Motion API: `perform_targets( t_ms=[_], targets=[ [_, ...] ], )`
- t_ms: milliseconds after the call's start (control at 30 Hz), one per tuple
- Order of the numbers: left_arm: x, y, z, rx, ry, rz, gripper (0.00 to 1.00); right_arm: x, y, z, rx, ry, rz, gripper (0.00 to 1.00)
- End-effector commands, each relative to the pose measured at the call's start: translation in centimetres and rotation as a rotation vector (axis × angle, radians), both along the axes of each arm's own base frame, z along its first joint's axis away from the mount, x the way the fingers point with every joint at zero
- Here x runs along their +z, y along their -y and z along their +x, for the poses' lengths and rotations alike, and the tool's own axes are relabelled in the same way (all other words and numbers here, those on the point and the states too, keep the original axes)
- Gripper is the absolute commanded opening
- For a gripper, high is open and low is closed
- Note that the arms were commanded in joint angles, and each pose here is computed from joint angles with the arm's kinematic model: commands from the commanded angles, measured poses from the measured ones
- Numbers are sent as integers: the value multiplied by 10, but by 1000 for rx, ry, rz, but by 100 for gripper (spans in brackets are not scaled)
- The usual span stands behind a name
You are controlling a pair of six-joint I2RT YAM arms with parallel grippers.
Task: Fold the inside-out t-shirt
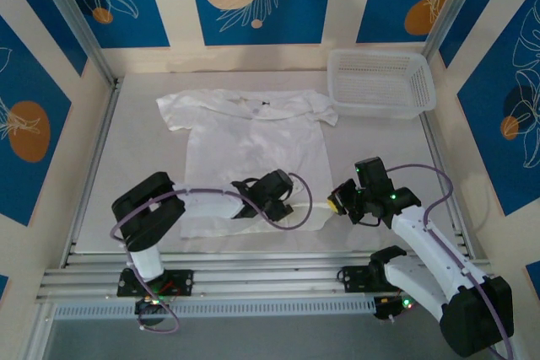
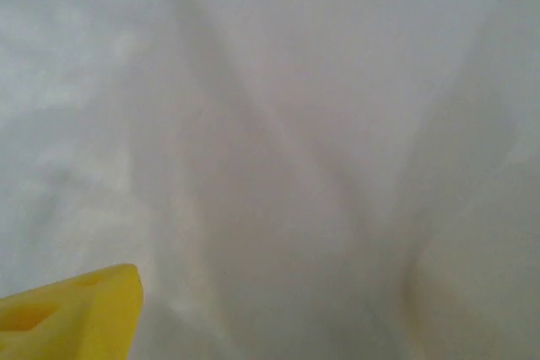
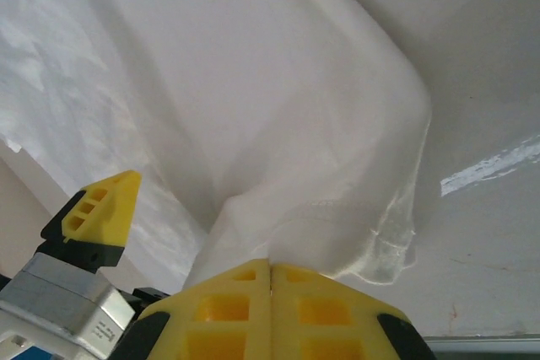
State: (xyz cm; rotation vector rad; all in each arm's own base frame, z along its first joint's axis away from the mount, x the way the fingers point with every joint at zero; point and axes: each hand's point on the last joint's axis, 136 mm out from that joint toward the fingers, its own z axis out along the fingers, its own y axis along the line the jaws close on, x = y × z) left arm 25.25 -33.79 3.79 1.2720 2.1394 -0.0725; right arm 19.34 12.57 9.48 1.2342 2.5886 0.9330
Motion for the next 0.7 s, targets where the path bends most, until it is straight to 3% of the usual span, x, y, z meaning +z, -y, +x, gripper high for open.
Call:
perform_targets(
  t_ms=[0,400,667],
  targets=[
    [-6,-25,-10,-7,-36,60,84,3,1,-6,1,-15,11,0],
    [2,-76,-19,143,-21,82,82,0,4,-8,-8,-22,5,0],
    [4,-99,-19,230,-49,23,81,-1,5,-10,-10,-26,6,0]
  ],
)
